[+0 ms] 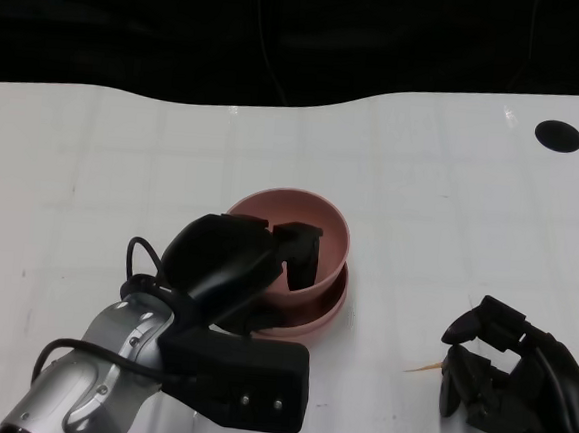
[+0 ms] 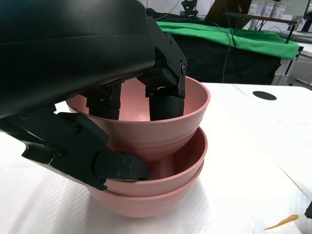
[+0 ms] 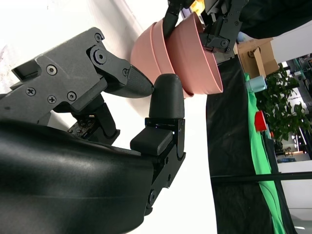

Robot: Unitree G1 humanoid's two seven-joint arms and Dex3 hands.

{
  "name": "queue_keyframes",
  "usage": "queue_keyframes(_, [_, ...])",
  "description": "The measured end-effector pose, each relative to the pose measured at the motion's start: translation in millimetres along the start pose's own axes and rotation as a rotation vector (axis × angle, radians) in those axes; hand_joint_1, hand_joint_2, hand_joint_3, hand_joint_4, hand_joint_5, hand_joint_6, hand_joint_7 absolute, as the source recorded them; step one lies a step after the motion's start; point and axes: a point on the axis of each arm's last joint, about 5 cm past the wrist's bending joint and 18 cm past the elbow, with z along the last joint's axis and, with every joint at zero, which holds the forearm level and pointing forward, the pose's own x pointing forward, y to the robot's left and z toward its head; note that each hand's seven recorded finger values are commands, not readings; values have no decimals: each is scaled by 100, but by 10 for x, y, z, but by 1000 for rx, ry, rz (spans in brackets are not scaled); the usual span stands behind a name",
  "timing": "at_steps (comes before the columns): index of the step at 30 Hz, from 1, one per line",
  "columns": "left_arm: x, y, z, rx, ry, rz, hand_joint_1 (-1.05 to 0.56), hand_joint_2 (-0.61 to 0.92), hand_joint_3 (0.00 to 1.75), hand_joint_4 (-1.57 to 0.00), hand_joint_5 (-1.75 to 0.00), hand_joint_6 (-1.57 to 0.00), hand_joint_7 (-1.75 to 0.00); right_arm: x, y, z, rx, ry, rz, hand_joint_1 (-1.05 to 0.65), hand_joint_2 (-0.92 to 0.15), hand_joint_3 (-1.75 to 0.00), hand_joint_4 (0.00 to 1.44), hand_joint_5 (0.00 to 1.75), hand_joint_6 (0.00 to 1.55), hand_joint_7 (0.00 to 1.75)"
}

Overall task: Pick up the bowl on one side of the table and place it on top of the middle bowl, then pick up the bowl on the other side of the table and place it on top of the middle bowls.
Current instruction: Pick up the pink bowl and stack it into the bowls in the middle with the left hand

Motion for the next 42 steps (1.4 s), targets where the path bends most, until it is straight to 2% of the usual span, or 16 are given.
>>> queue_keyframes(6, [20,-1,2,2,-1,-4,-10,85,35,-69,-175,-58,-163,-2,-1,-4,1,1,5,-19,-57,-101,87,175,77,153])
queue_keyframes(8, [28,-2,8,4,-5,-7,-12,87,23,-69,-175,-75,-126,-2,-1,-4,3,1,6,-17,-58,-102,86,175,76,154])
queue_keyframes(10, [38,-2,16,5,-10,-9,-11,89,16,-69,-175,-74,-129,-2,-1,-4,3,1,7,-17,-58,-102,86,175,76,154])
queue_keyframes(12, [46,-8,22,5,-14,-13,-12,91,9,-69,-175,-84,-103,-2,-2,-4,3,1,7,-18,-57,-102,86,175,76,154])
queue_keyframes(13, [48,-11,24,6,-16,-15,-13,92,8,-69,-175,-87,-95,-2,-2,-4,3,1,7,-19,-56,-102,86,175,76,154])
queue_keyframes(15, [51,-14,27,7,-19,-17,-15,92,8,-69,-175,-90,-92,-2,-1,-4,2,1,6,-19,-56,-101,86,175,78,153])
queue_keyframes(16, [52,-13,28,7,-19,-17,-15,92,9,-69,-175,-90,-94,-2,-1,-4,2,2,4,-19,-56,-101,86,175,78,152])
queue_keyframes(18, [54,-14,30,7,-21,-18,-16,92,11,-69,-175,-76,-125,-2,-1,-4,2,2,2,-19,-57,-101,86,175,79,151])
queue_keyframes(21, [54,-18,35,8,-23,-20,-16,92,16,-70,-175,-64,-152,-2,-1,-4,2,1,2,-19,-57,-101,86,175,78,151])
queue_keyframes(23, [56,-24,43,8,-27,-23,-15,92,19,-70,-175,-60,-162,-3,-2,-5,2,1,4,-19,-57,-101,86,175,78,151])
queue_keyframes(26, [58,-27,51,5,-30,-24,-13,92,21,-71,-175,-58,-169,-6,-3,-15,4,5,5,-19,-58,-101,86,175,77,151])
queue_keyframes(28, [59,-28,56,5,-32,-27,-12,92,20,-72,-175,-59,-167,-7,-4,-17,4,6,7,-19,-57,-101,86,175,77,152])
queue_keyframes(30, [60,-28,62,6,-33,-30,-11,92,18,-72,-175,-67,-149,-7,-4,-17,4,5,7,-20,-57,-101,86,175,77,152])
queue_keyframes(31, [61,-26,66,6,-35,-33,-10,92,18,-72,-175,-69,-145,-7,-4,-17,4,6,6,-19,-57,-101,86,175,78,152])
queue_keyframes(37, [63,-26,76,9,-38,-35,-9,92,15,-71,-175,-66,-150,-7,-4,-17,3,6,2,-20,-57,-102,86,175,78,152])
queue_keyframes(42, [64,-25,78,9,-38,-36,-10,92,16,-70,-175,-71,-136,-7,-4,-17,3,6,1,-19,-57,-101,86,175,78,152])
